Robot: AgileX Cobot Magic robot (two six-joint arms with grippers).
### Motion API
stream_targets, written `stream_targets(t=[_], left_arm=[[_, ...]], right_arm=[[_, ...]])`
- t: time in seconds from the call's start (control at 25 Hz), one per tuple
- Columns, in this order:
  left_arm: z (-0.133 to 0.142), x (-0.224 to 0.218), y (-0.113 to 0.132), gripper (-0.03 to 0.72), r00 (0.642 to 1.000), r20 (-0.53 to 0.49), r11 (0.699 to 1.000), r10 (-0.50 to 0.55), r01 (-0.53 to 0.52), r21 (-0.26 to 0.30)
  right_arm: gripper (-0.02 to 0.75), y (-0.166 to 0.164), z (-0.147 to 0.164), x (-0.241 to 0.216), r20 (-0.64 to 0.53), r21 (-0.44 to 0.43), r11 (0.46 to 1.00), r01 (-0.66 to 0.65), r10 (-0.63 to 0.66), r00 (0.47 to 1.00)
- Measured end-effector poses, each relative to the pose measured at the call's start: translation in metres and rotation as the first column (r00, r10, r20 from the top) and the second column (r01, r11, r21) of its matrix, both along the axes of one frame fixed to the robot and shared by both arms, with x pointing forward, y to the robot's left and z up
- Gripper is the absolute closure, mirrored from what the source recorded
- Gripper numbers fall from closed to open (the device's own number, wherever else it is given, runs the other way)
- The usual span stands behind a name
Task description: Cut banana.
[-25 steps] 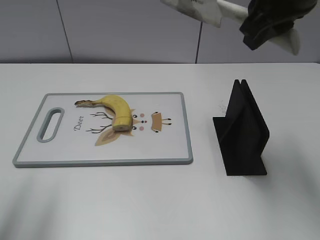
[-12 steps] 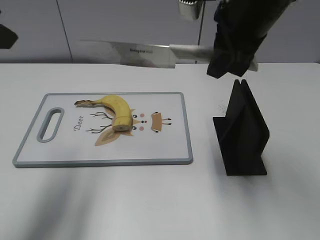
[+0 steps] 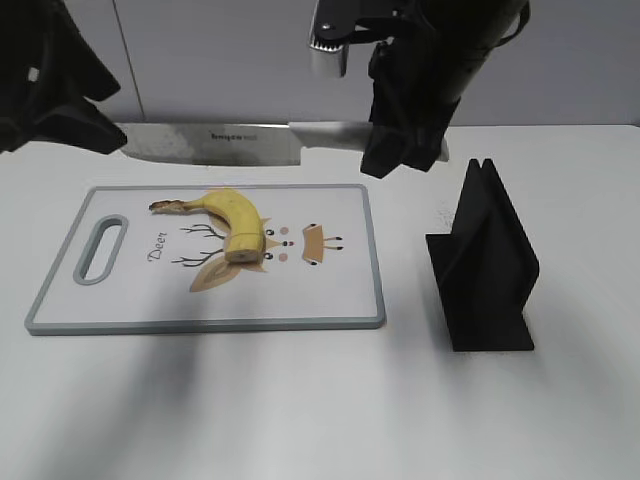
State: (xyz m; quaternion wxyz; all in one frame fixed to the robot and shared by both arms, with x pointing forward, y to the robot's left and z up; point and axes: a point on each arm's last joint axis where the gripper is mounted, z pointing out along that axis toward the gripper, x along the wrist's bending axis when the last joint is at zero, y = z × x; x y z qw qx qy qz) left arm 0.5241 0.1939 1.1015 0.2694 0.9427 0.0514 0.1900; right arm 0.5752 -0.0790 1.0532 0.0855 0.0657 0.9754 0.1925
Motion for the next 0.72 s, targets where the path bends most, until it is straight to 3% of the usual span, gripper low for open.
stream_targets(t=[0.32, 0.56, 0.72], left_arm=[[-0.025, 0.029, -0.002, 0.097, 0.997, 0.069, 0.998, 0.018, -0.022, 0.055], [-0.046, 0.042, -0.004, 0.100, 0.999, 0.037, 0.996, 0.019, -0.022, 0.082], [-0.046, 0.045, -0.004, 0.189, 0.998, 0.053, 0.996, 0.026, -0.030, 0.080]], right_arm=[[0.567, 0.007, 0.001, 0.010, 0.040, -0.003, 0.998, -0.067, 0.067, 0.997], [0.567, 0.007, 0.002, 0.012, 0.058, 0.001, 0.997, -0.073, 0.073, 0.996], [0.567, 0.009, -0.002, 0.013, 0.049, 0.003, 0.997, -0.073, 0.073, 0.996]])
